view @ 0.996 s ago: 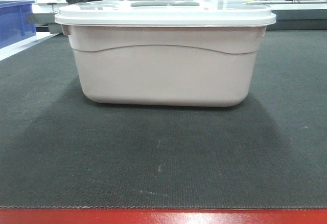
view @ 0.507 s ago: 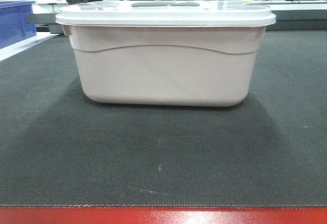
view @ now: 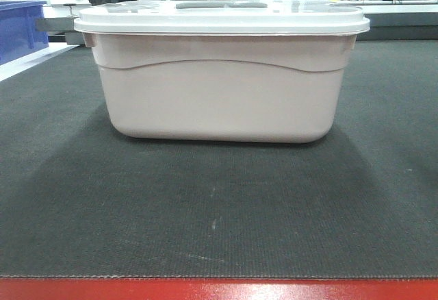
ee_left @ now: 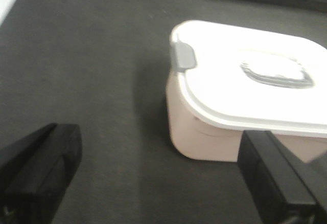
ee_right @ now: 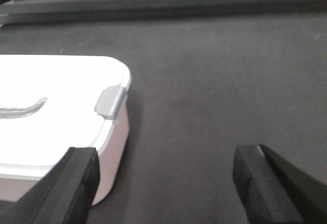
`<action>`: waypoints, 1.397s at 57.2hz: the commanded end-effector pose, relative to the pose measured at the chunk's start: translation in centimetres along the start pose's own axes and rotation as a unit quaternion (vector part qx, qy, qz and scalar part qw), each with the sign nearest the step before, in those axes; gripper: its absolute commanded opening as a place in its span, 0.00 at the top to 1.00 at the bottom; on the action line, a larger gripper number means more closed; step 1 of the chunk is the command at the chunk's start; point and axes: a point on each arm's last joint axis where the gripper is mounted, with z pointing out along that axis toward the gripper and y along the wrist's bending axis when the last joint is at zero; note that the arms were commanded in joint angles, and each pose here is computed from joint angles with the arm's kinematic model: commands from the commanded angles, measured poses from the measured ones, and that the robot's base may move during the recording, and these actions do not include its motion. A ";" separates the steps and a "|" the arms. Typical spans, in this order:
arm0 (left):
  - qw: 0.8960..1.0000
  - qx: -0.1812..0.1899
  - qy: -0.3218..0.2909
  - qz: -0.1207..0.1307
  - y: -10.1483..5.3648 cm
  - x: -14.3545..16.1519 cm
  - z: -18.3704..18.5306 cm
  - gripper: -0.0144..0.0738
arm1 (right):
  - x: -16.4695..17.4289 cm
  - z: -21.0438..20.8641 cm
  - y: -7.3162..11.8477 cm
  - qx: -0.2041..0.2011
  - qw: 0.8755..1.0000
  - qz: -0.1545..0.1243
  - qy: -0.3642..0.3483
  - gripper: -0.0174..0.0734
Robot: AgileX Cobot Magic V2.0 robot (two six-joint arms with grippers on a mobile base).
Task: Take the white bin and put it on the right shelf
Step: 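Close both grippers on the bin's lid rim at each end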
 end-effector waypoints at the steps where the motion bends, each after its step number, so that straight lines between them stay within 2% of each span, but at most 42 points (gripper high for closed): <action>1: 0.999 0.037 -0.006 -0.036 -1.0 -3.1 0.7 0.24 | -3.1 0.1 0.8 -0.021 0.999 0.027 -0.024 0.11; 6: 0.996 0.057 0.043 -0.051 -1.2 -4.3 2.7 0.24 | -4.6 1.4 1.3 -0.039 0.998 0.051 0.012 0.11; 11: 0.994 0.074 0.078 -0.037 -0.8 -5.5 5.0 0.24 | -5.9 3.2 1.4 -0.047 0.995 0.077 0.048 0.11; 14: 0.992 0.088 0.085 -0.038 -0.4 -6.1 6.1 0.24 | -6.5 4.3 1.1 -0.045 0.992 0.091 0.070 0.11; 18: 0.988 0.114 0.096 -0.048 0.6 -6.7 7.6 0.24 | -7.2 5.8 0.5 -0.039 0.989 0.109 0.095 0.11; 22: 0.982 0.145 0.101 -0.068 2.0 -6.9 9.1 0.24 | -7.5 7.1 -0.3 -0.045 0.984 0.129 0.113 0.11; 23: 0.980 0.154 0.101 -0.080 2.4 -6.9 9.4 0.24 | -7.6 7.5 -0.6 -0.049 0.983 0.134 0.117 0.11; 24: 0.979 0.160 0.099 -0.080 2.7 -6.9 9.7 0.24 | -7.6 7.8 -0.7 -0.053 0.982 0.138 0.118 0.11; 27: 0.971 0.190 0.100 -0.107 3.9 -6.8 10.7 0.24 | -7.4 8.8 -1.4 -0.071 0.978 0.152 0.126 0.11; 28: 0.969 0.197 0.100 -0.112 4.1 -6.8 11.0 0.24 | -7.3 9.1 -1.6 -0.078 0.978 0.148 0.128 0.11; 29: 0.965 0.209 0.101 -0.119 4.5 -6.7 11.3 0.24 | -7.2 9.5 -1.8 -0.089 0.975 0.157 0.133 0.11; 33: 0.955 0.245 0.098 -0.133 5.9 -6.3 12.8 0.24 | -6.9 10.9 -2.5 -0.146 0.965 0.161 0.144 0.11; 35: 0.949 0.260 0.099 -0.145 6.6 -6.0 13.7 0.24 | -6.6 11.8 -2.9 -0.172 0.960 0.161 0.153 0.11; 44: 0.927 0.308 0.098 -0.192 8.6 -4.4 17.4 0.24 | -5.3 15.4 -4.5 -0.256 0.932 0.203 0.157 0.11; 47: 0.914 0.330 0.092 -0.217 9.3 -3.8 18.8 0.24 | -4.9 16.4 -4.7 -0.280 0.923 0.211 0.157 0.11; 52: 0.895 0.356 0.074 -0.257 10.2 -3.0 20.5 0.24 | -4.0 18.0 -5.2 -0.303 0.914 0.220 0.157 0.11; 59: 0.869 0.373 0.051 -0.321 11.6 -1.9 22.8 0.24 | -2.8 20.3 -6.1 -0.321 0.901 0.249 0.153 0.11; 64: 0.855 0.377 0.047 -0.353 12.1 -1.0 24.2 0.24 | -1.9 21.9 -6.7 -0.331 0.891 0.274 0.148 0.11; 72: 0.841 0.382 0.054 -0.379 11.8 0.2 25.9 0.24 | -0.8 23.7 -7.3 -0.360 0.872 0.305 0.130 0.11; 80: 0.843 0.377 0.061 -0.379 10.5 0.4 27.1 0.24 | 0.1 25.0 -7.5 -0.379 0.855 0.333 0.120 0.11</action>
